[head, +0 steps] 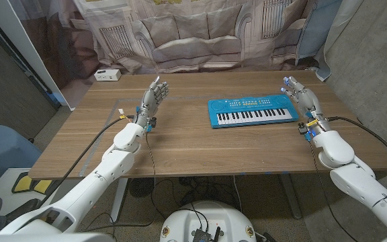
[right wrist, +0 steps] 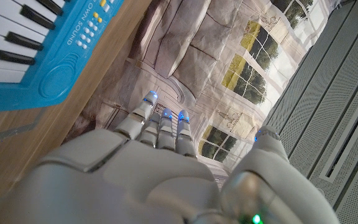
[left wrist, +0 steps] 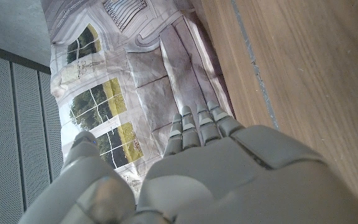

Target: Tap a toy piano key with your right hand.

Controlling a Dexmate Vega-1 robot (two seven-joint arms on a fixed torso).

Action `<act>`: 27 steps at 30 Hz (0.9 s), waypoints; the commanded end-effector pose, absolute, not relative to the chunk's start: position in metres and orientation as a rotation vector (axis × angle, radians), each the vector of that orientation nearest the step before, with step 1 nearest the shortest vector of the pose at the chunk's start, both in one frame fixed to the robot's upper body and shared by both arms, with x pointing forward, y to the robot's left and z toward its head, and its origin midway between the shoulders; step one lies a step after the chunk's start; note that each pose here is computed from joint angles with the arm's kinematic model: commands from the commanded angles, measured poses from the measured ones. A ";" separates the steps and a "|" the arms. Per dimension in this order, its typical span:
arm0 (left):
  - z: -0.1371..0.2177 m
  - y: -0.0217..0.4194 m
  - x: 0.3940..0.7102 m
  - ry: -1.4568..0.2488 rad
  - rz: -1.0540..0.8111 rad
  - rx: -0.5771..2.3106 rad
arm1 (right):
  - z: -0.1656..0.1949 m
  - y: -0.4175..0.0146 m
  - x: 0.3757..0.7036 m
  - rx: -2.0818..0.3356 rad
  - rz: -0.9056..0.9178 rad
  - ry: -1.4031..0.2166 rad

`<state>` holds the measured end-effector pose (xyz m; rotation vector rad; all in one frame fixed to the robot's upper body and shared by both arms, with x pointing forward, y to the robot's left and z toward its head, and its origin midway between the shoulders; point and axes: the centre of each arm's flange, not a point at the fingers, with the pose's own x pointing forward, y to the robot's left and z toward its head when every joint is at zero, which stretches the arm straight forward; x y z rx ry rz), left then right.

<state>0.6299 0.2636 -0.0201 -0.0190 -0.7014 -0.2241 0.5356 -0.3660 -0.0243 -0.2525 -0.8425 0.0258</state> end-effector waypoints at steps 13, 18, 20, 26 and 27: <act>-0.019 0.259 0.631 -0.697 -0.234 -0.019 | -0.033 -0.381 0.534 -0.266 -0.008 -0.837; -0.018 0.259 0.630 -0.700 -0.231 -0.017 | -0.034 -0.384 0.532 -0.276 -0.020 -0.836; -0.018 0.259 0.630 -0.704 -0.227 -0.020 | -0.035 -0.385 0.531 -0.280 -0.027 -0.839; -0.017 0.259 0.629 -0.733 -0.215 -0.039 | -0.035 -0.388 0.526 -0.295 -0.054 -0.843; -0.017 0.259 0.629 -0.735 -0.213 -0.037 | -0.034 -0.388 0.526 -0.299 -0.058 -0.845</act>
